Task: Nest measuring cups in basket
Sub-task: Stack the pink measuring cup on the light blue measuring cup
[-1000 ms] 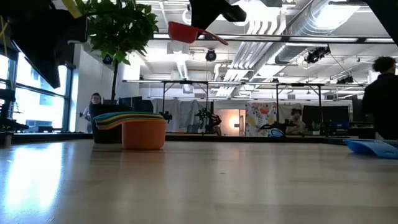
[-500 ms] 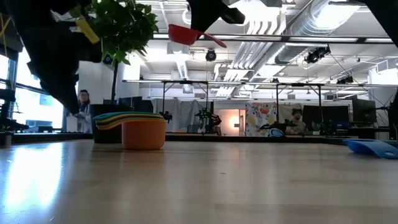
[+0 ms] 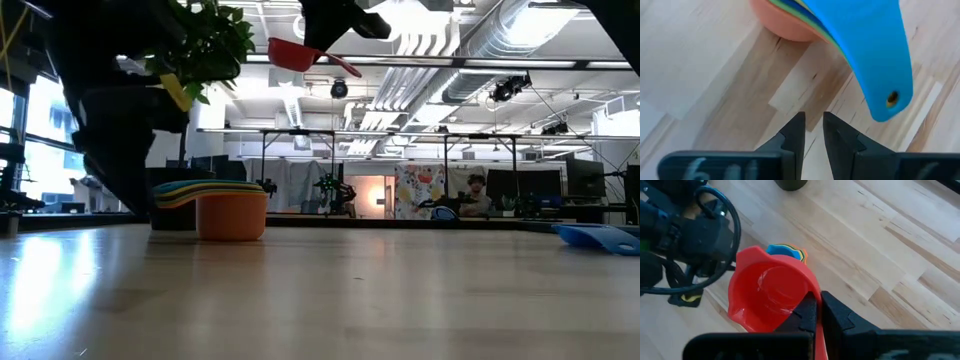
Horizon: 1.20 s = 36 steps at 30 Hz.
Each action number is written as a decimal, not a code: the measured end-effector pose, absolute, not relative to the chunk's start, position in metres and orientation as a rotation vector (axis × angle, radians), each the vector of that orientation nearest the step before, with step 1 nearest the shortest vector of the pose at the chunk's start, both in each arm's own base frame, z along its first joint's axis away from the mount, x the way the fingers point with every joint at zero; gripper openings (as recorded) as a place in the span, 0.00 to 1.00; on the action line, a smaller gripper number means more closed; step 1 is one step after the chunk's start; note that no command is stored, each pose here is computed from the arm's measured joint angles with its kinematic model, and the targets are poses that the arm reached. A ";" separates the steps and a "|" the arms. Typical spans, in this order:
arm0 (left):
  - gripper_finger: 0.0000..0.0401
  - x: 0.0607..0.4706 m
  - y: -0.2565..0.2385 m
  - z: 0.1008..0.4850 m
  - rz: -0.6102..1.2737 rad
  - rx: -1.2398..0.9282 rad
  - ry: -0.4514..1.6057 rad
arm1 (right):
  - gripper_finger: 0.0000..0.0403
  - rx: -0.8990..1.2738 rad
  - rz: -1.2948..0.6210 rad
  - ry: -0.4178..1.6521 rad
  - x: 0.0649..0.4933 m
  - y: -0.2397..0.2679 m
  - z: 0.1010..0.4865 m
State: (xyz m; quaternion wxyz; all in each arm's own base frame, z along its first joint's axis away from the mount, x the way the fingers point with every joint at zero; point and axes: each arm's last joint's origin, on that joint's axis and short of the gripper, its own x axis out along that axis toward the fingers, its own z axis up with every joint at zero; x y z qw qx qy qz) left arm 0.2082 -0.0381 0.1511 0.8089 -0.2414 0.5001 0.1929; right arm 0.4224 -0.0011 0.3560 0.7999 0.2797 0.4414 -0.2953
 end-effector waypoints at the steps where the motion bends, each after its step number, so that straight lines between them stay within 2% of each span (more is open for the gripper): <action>1: 0.14 0.211 -0.037 0.150 0.412 -0.523 1.060 | 0.00 0.600 -0.634 0.947 0.422 -0.001 0.356; 36: 0.14 0.254 -0.043 0.139 0.254 -0.536 0.918 | 0.00 0.585 -0.627 0.950 0.423 -0.004 0.356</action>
